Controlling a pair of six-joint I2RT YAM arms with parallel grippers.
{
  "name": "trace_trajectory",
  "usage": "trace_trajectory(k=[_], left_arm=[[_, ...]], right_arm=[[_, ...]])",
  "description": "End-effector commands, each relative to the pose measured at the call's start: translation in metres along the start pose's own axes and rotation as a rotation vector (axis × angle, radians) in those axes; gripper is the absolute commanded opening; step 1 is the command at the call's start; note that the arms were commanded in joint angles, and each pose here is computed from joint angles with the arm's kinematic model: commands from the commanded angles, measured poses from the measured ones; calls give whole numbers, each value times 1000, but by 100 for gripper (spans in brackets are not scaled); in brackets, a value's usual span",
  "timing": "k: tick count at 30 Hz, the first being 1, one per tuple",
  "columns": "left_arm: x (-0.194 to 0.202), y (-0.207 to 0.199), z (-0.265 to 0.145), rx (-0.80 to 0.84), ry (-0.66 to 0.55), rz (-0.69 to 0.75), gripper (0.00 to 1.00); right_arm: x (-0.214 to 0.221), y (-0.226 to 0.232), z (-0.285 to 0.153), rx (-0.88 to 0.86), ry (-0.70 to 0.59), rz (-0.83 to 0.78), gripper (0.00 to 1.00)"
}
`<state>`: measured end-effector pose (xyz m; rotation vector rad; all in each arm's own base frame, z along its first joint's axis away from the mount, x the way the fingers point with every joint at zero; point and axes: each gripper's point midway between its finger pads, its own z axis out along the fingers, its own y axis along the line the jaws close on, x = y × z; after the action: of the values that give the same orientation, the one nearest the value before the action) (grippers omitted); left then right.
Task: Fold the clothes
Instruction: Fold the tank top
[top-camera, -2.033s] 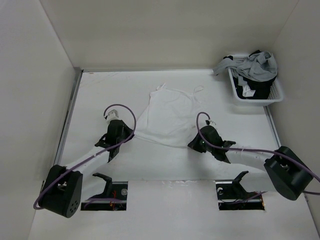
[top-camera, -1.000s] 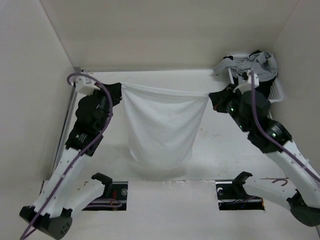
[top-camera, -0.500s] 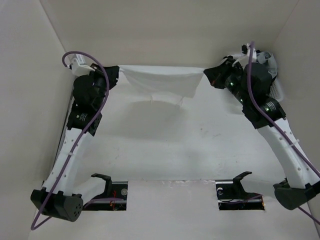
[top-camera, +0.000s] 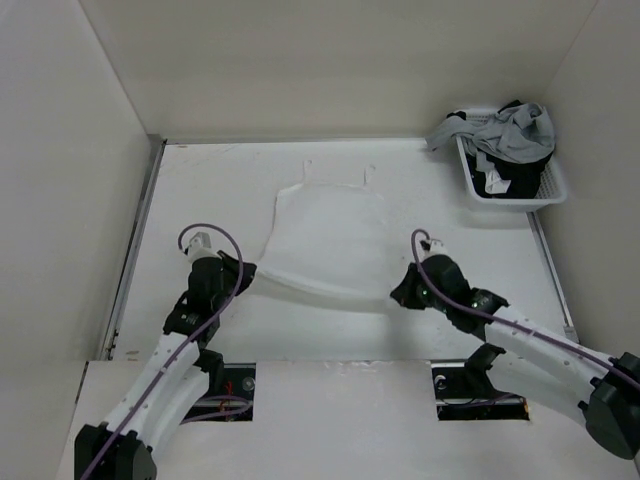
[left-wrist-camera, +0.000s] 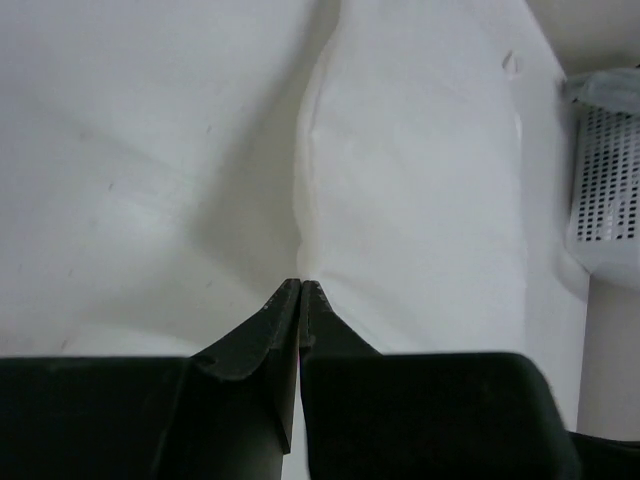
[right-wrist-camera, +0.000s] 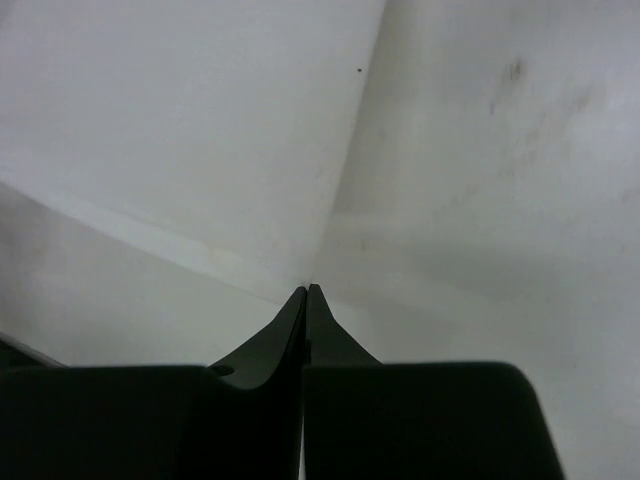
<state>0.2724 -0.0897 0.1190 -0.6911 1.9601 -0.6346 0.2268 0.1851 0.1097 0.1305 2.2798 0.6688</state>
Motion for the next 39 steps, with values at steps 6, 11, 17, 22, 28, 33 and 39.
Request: trace_trajectory(k=[6,11,17,22,28,33,39], left_arm=[[40,15,-36,15,85,-98,1],[32,17,-44,13,43,-169,1],[-18,-27,-31,89,-68,-154,1],[-53,-62,-2,127,-136,-161,1],[-91,-83,38,117,-219,-177,1],[-109,-97,86,110,-239,-172,1],[-118,-88,144,59,-260,-178,1]], right_arm=[[65,30,-32,-144,65,103,0],[60,42,-45,-151,52,74,1],[3,52,-34,-153,-51,46,1],[-58,56,-15,-149,-134,36,1],[-130,54,5,-143,-212,63,1],[-172,44,38,-142,-210,100,1],[-209,19,92,-96,-201,154,1]])
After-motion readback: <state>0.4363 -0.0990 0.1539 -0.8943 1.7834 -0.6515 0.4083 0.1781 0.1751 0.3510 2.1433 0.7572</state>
